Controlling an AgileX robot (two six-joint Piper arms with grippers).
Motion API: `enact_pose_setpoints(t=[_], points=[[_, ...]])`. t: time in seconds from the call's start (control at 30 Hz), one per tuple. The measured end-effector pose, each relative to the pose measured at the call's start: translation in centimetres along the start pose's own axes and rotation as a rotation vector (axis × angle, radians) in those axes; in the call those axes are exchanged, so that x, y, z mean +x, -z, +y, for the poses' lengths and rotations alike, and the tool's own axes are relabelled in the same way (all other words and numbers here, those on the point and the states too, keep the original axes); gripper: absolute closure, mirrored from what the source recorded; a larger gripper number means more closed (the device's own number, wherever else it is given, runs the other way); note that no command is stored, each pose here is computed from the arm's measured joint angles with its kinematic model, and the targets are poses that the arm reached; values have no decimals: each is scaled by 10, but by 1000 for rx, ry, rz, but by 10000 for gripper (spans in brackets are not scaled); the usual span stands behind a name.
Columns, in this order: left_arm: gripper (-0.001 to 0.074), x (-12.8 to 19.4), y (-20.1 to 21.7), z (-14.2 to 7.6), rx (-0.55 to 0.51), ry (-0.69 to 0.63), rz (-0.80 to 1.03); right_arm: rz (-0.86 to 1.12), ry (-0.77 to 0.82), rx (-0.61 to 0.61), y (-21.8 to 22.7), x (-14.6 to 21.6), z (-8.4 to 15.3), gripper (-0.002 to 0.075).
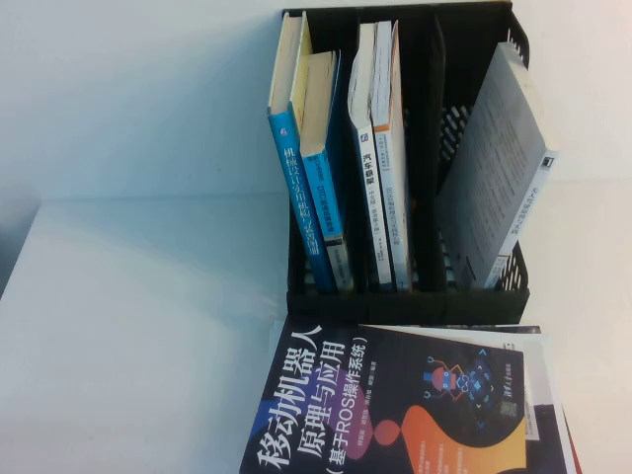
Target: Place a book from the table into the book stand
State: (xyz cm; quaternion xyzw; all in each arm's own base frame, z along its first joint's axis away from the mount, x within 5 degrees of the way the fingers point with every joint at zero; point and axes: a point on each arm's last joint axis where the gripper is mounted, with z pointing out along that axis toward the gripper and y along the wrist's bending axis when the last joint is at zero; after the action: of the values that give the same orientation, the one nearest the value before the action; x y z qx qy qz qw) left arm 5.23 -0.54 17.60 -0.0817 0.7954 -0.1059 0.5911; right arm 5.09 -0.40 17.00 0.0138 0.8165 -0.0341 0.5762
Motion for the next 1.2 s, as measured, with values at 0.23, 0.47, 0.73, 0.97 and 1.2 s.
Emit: enact_pose_setpoints(t=[0.23, 0.47, 0.73, 0.97, 1.2], points=[[739, 0, 0, 0, 0, 0, 0, 0, 0, 0, 0, 0, 0, 729], [739, 0, 0, 0, 0, 0, 0, 0, 0, 0, 0, 0, 0, 729], [739, 0, 0, 0, -2, -22, 0, 0, 0, 0, 0, 0, 0, 729], [739, 0, 0, 0, -2, -30, 0, 0, 0, 0, 0, 0, 0, 729], [739, 0, 0, 0, -2, -30, 0, 0, 0, 0, 0, 0, 0, 729]])
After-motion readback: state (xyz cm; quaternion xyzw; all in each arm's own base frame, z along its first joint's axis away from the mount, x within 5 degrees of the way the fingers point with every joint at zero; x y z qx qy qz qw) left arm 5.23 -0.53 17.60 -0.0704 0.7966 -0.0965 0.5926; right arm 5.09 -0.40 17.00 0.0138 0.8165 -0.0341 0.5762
